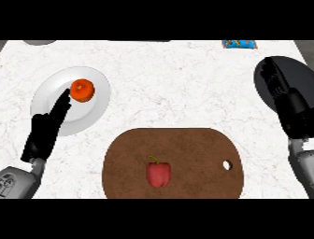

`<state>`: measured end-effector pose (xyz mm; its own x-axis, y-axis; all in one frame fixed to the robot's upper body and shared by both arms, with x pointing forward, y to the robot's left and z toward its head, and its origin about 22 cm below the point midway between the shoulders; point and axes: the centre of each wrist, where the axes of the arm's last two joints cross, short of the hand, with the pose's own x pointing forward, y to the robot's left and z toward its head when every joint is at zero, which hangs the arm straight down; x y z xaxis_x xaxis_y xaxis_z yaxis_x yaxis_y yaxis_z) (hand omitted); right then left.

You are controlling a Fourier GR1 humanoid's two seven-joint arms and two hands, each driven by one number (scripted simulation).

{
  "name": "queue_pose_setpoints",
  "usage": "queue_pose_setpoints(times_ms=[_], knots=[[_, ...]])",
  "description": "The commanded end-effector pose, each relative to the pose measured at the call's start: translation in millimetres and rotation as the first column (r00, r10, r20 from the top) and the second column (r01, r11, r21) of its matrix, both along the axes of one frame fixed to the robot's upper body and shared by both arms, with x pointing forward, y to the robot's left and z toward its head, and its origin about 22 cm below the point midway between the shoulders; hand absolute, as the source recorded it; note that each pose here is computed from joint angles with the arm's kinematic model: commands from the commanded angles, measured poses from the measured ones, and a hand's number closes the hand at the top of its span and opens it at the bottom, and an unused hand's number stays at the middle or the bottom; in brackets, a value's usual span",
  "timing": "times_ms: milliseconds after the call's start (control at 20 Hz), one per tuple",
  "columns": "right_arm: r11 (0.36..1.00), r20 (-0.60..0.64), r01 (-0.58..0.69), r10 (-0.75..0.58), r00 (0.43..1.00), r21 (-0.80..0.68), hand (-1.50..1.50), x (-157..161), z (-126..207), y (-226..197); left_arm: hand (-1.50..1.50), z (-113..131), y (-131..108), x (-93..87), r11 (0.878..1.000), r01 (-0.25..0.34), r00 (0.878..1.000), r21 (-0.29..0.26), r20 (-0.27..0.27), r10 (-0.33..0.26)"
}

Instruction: Pick the bell pepper from the cutting board and place it in the pan

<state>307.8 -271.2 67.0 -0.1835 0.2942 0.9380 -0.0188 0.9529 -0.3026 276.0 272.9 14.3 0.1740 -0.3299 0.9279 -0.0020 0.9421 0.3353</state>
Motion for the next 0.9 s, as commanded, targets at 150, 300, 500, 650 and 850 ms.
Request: queue_pose_setpoints(times_ms=[150,300,500,650,850], knots=[[0.924,0.146,-0.383,0.378,0.914,0.007,1.50,-6.2,50.6,110.6,0.00,30.3,-5.0,15.2,0.988,-0.021,0.993,-0.156,0.114,0.039],[0.898,0.109,-0.284,0.336,0.935,-0.335,1.50,-4.7,60.5,102.3,0.00,27.3,-10.8,10.9,0.963,-0.028,0.994,-0.269,0.098,0.056],[0.874,0.267,-0.265,0.391,0.881,-0.406,1.50,-68.8,45.6,98.2,0.00,26.8,7.1,1.9,0.960,-0.079,0.989,-0.268,0.099,0.110],[0.849,0.198,-0.190,0.322,0.926,-0.493,-1.50,-93.5,42.5,84.0,0.00,39.2,14.8,3.2,0.956,-0.062,0.988,-0.286,0.118,0.100],[0.744,0.163,-0.192,0.375,0.912,-0.640,-1.50,-115.1,63.2,67.3,0.00,46.3,18.3,1.2,0.957,-0.071,0.985,-0.283,0.129,0.111]])
